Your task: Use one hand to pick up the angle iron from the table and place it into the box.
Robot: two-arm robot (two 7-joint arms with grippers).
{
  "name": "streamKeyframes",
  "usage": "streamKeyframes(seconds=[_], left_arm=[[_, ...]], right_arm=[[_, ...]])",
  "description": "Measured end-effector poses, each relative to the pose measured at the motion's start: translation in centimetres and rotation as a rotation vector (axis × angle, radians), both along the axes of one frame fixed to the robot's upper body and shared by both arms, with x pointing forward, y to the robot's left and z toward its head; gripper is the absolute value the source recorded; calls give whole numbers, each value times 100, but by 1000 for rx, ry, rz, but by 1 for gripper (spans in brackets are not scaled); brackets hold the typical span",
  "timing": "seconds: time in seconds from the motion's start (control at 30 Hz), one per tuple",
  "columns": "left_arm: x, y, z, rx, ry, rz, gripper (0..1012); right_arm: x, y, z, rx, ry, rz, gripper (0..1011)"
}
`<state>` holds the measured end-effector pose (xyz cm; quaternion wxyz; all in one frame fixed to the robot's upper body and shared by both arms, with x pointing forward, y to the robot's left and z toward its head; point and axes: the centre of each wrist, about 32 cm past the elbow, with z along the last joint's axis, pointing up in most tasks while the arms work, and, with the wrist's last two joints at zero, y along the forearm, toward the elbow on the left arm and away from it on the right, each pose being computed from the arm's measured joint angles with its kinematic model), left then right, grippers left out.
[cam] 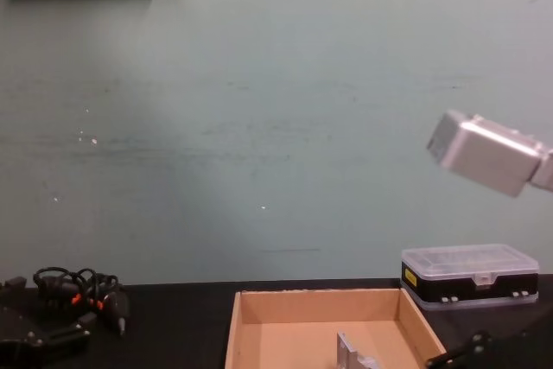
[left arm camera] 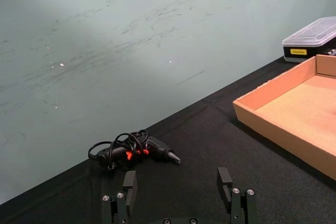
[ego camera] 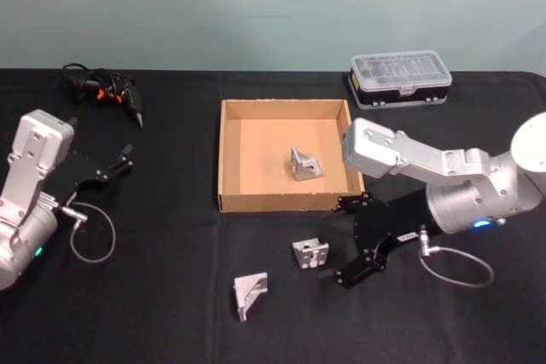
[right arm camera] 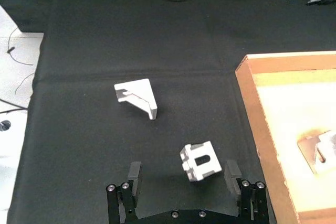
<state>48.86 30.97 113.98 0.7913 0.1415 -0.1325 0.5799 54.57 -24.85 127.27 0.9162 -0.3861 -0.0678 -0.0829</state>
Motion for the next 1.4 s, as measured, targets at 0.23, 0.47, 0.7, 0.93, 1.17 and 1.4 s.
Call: streamKeyframes(seconds=[0.23, 0.47, 0.7, 0.93, 1.17, 1.4], left_arm=[[0, 0, 0, 0, 0, 0, 1000], [0, 0, 0, 0, 0, 0, 1000], [0, 0, 0, 0, 0, 0, 1000], [0, 0, 0, 0, 0, 0, 1000], [0, 0, 0, 0, 0, 0, 1000], [0, 0, 0, 0, 0, 0, 1000]], right_arm=[[99, 99, -101, -6, 16, 4, 1004], [181, 154, -208, -10, 33, -1, 1004], [226, 175, -261, -9, 39, -5, 1004], [244, 176, -298, -5, 48, -11, 1004], [238, 155, -330, 0, 56, -11, 948], [232, 138, -348, 3, 58, -14, 752]])
